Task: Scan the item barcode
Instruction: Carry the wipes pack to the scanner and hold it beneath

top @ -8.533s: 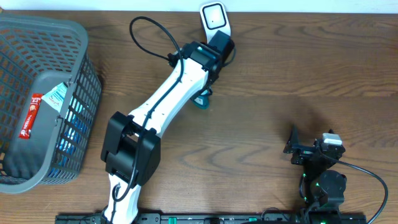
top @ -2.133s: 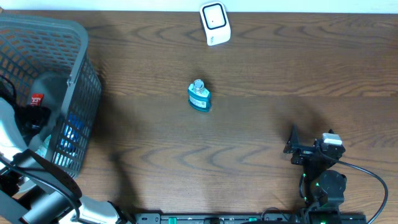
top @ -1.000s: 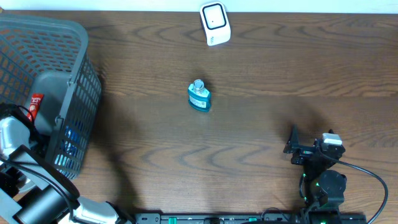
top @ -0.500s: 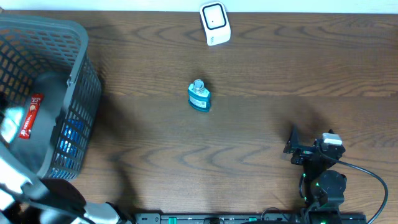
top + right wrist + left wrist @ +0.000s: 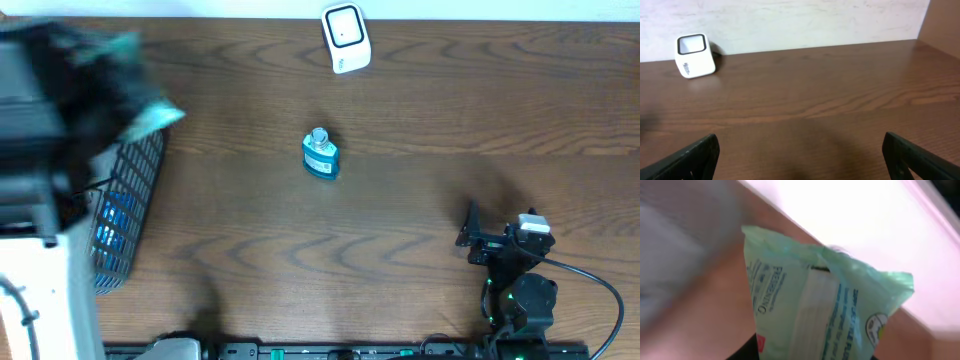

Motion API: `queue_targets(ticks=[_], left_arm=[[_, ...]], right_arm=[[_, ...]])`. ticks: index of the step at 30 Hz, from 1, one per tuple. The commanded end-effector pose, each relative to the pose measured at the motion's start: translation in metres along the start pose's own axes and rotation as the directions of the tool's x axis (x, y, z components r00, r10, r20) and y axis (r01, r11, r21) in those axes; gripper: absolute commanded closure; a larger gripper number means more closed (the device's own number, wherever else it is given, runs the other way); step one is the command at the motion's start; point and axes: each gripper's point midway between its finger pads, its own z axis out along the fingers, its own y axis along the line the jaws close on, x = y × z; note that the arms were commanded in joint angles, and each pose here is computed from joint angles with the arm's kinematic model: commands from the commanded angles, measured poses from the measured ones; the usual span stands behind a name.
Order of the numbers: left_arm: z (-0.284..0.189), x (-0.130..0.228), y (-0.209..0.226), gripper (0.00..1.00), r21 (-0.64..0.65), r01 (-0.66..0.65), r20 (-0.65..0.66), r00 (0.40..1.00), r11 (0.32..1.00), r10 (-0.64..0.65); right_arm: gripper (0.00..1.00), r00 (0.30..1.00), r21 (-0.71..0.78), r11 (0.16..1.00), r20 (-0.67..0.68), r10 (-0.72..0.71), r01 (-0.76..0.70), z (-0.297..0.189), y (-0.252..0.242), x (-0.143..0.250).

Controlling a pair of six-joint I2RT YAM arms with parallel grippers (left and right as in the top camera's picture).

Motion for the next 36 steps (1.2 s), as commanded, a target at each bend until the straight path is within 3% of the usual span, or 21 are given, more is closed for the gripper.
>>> queue_targets(ticks=[1,5,9,17,22,25,26,28,32,34,35,36], left_arm=[[0.019,0.038,-0.060,0.66,0.095,-0.134,-0.050,0.989,0.986,0.140],[0.064,0.104,-0.116,0.65,0.142,-0.271,-0.131,0.948,0.952,0.290],[0.123,0.183,-0.138,0.65,0.119,-0.377,-0.253,0.883,0.919,0.395],[0.225,0.339,-0.124,0.65,0.067,-0.539,-0.469,0.726,0.840,0.503],[0.258,0.403,-0.102,0.63,0.055,-0.607,-0.541,0.649,0.793,0.535],[0.269,0.417,-0.092,0.54,0.046,-0.621,-0.560,0.632,0.782,0.535],[0.269,0.417,-0.091,0.46,0.044,-0.623,-0.562,0.631,0.781,0.535],[0.268,0.412,-0.094,0.14,0.043,-0.619,-0.550,0.640,0.784,0.536],[0.255,0.387,-0.111,0.05,0.050,-0.617,-0.490,0.670,0.785,0.558],[0.246,0.377,-0.120,0.07,0.066,-0.605,-0.468,0.683,0.793,0.560],[0.241,0.373,-0.124,0.28,0.074,-0.600,-0.460,0.688,0.796,0.561],[0.237,0.369,-0.128,0.60,0.080,-0.595,-0.452,0.693,0.800,0.561]], right_arm=[[0.01,1.000,-0.005,1.000,-0.004,-0.014,0.014,0.000,0.001,0.001],[0.01,1.000,-0.005,1.000,-0.004,-0.014,0.014,0.000,0.001,0.001],[0.01,1.000,-0.005,1.000,-0.003,-0.014,0.014,0.000,0.001,0.001],[0.01,1.000,-0.005,1.000,-0.004,-0.014,0.014,0.000,0.001,0.001],[0.01,1.000,-0.005,1.000,-0.004,-0.014,0.014,0.000,0.001,0.001],[0.01,1.000,-0.005,1.000,-0.004,-0.014,0.014,0.000,0.001,0.001],[0.01,1.000,-0.005,1.000,-0.003,-0.014,0.014,0.000,0.001,0.001],[0.01,1.000,-0.005,1.000,-0.004,-0.014,0.014,0.000,0.001,0.001],[0.01,1.000,-0.005,1.000,-0.004,-0.014,0.014,0.000,0.001,0.001],[0.01,1.000,-0.005,1.000,-0.004,-0.014,0.014,0.000,0.001,0.001],[0.01,1.000,-0.005,1.000,-0.004,-0.014,0.014,0.000,0.001,0.001],[0.01,1.000,-0.005,1.000,-0.003,-0.014,0.014,0.000,0.001,0.001]])
